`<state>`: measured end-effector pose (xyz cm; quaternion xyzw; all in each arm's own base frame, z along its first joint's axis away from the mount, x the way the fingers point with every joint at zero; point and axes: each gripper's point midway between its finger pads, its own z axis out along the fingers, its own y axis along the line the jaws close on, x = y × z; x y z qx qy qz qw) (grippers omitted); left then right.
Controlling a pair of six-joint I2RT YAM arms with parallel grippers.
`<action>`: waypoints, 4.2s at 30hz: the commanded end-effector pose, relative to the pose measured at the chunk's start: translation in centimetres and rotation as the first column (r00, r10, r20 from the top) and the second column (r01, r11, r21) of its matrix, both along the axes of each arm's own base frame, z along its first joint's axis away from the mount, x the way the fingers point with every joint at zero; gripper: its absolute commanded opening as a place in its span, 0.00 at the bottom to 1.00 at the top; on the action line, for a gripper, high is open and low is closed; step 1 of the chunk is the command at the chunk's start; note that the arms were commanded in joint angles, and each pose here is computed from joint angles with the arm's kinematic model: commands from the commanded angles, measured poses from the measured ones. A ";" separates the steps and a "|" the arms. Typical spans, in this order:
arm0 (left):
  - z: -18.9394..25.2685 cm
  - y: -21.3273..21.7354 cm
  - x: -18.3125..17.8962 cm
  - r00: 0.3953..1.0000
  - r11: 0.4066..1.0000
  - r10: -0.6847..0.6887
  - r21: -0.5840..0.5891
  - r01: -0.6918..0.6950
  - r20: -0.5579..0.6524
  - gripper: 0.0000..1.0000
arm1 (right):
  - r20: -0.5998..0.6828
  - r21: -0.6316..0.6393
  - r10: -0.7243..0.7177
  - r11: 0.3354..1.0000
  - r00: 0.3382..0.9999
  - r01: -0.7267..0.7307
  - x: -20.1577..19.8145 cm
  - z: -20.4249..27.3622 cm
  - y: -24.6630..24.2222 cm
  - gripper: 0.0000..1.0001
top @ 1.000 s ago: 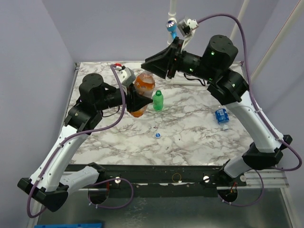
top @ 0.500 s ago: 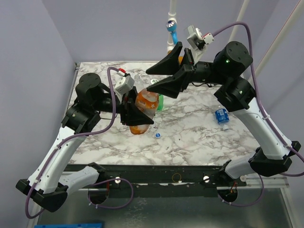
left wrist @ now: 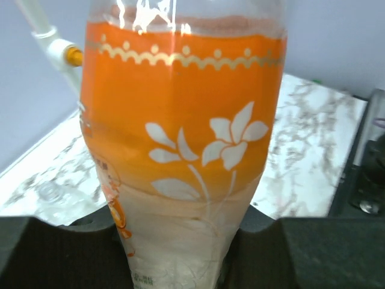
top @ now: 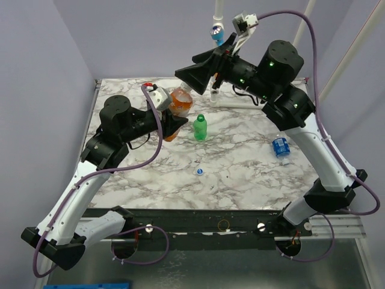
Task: Unscrew the bottle caps
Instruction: Unscrew the bottle cap from the plastic bottle, then place the plastic bottle at the center of the board.
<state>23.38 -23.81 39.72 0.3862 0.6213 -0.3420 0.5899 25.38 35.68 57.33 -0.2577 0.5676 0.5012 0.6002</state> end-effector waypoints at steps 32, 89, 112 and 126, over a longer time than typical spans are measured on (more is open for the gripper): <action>1.5 -1.7 -9.5 0.882 0.889 -0.453 -0.130 0.438 -0.132 0.00 | 0.219 -0.107 0.512 0.859 0.830 -0.501 -10.0 -1.7 -0.2 0.01; -2.7 0.6 -1.4 0.995 1.000 -0.004 0.012 0.006 -0.097 0.99 | -0.011 -0.199 -0.101 0.975 0.995 0.097 0.8 -8.4 -3.6 0.01; -7.0 4.2 -2.3 0.974 0.967 0.138 0.238 -0.094 -0.178 0.99 | 0.147 -0.402 -0.811 0.474 0.566 0.784 14.3 -22.3 -18.5 0.01; -6.8 3.7 -2.6 0.980 0.974 0.096 0.219 -0.057 -0.172 0.99 | 0.107 -0.304 -0.916 0.340 0.387 0.890 20.5 -29.3 -23.4 0.01</action>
